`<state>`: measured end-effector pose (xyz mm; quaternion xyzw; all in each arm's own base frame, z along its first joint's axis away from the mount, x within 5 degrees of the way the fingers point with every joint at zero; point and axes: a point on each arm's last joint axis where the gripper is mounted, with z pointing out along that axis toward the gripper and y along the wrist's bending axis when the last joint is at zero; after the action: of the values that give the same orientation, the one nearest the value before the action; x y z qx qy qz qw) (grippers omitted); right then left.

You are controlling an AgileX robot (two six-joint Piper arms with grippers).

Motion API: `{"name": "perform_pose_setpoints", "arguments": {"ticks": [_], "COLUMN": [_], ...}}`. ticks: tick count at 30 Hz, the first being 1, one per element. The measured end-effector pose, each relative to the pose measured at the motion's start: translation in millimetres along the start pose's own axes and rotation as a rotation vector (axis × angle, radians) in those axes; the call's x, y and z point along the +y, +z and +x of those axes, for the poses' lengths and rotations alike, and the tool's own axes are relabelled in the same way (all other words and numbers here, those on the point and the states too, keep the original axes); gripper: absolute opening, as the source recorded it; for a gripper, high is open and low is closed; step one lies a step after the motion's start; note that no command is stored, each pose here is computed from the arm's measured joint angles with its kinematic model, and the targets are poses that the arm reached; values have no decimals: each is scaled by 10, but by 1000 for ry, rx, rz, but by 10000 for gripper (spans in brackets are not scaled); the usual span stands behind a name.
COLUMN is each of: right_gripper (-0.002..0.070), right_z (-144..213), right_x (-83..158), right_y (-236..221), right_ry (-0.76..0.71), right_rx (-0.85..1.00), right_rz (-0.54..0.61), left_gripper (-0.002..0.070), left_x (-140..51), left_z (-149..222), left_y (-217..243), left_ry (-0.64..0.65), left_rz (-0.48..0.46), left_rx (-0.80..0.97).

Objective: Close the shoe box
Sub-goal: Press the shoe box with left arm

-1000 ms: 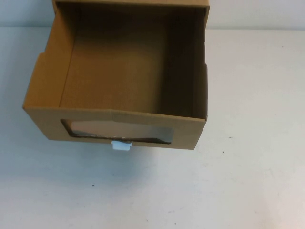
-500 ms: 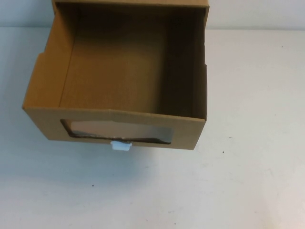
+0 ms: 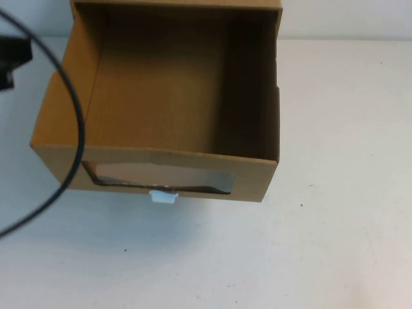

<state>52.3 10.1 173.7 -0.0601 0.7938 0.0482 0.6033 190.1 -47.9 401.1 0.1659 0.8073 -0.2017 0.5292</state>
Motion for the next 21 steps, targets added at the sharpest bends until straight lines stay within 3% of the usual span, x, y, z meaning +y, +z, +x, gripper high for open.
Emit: {"name": "perform_pose_setpoints", "arguments": {"ticks": [5, 12, 21], "right_gripper": [-12, -12, -12], "right_z": [0, 0, 0], "right_x": [0, 0, 0], "right_y": [0, 0, 0], "right_ry": [0, 0, 0], "right_rx": [0, 0, 0], "right_rz": [0, 0, 0], "left_gripper": [-5, -5, -5], "left_x": [204, 489, 850], "left_z": [-675, -1195, -1242], "left_y": [448, 1079, 1806], "left_ry": [68, 127, 134], "left_rz": [93, 209, 281], "left_rx": [1, 5, 63]}}
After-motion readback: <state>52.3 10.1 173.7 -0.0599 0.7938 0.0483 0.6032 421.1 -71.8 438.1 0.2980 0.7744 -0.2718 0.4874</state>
